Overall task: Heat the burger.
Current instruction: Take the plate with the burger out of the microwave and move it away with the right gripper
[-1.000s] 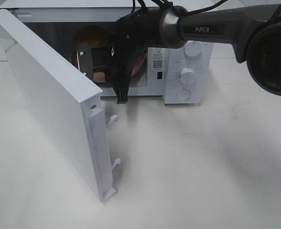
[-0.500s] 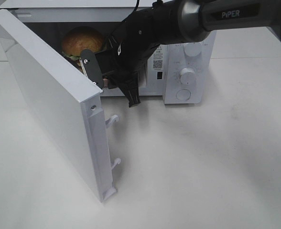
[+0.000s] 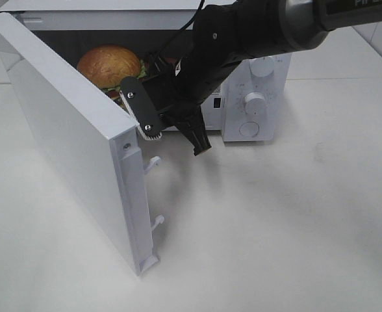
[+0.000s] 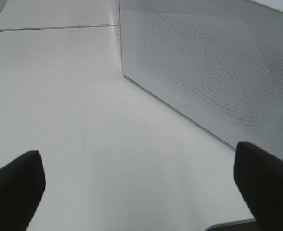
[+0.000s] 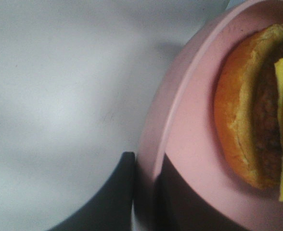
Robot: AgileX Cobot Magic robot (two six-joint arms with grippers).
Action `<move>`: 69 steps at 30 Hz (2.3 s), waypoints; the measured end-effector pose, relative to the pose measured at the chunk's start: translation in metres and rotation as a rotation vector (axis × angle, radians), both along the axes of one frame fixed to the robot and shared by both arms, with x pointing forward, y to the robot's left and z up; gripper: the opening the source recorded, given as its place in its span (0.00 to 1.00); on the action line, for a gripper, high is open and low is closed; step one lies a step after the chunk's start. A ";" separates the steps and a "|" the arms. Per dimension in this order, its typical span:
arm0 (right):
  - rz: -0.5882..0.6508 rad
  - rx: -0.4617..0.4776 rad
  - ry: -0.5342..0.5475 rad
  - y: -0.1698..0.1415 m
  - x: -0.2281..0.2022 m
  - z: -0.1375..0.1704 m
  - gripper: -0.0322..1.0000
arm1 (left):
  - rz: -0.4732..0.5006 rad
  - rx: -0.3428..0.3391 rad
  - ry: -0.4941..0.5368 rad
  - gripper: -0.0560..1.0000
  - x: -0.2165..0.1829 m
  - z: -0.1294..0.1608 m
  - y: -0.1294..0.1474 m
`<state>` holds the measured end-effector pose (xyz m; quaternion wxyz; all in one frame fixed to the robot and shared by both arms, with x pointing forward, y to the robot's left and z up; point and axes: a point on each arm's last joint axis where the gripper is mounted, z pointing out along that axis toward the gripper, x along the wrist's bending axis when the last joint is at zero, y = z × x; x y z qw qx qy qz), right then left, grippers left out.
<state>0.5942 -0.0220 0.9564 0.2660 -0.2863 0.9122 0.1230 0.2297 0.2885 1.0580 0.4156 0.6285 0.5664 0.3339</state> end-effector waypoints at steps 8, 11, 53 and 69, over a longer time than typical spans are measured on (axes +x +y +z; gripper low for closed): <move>0.023 0.026 0.009 -0.010 -0.014 0.014 0.12 | 0.000 0.000 0.000 0.99 0.000 0.000 0.000; 0.026 0.030 0.026 -0.016 -0.019 0.016 0.12 | 0.000 0.000 0.000 0.99 0.000 0.000 0.000; 0.008 0.012 0.053 -0.108 -0.135 0.035 0.12 | 0.000 0.000 0.000 0.99 0.000 0.000 0.000; -0.071 0.088 0.035 -0.153 -0.198 0.049 0.12 | 0.000 0.000 0.000 0.99 0.000 0.000 0.000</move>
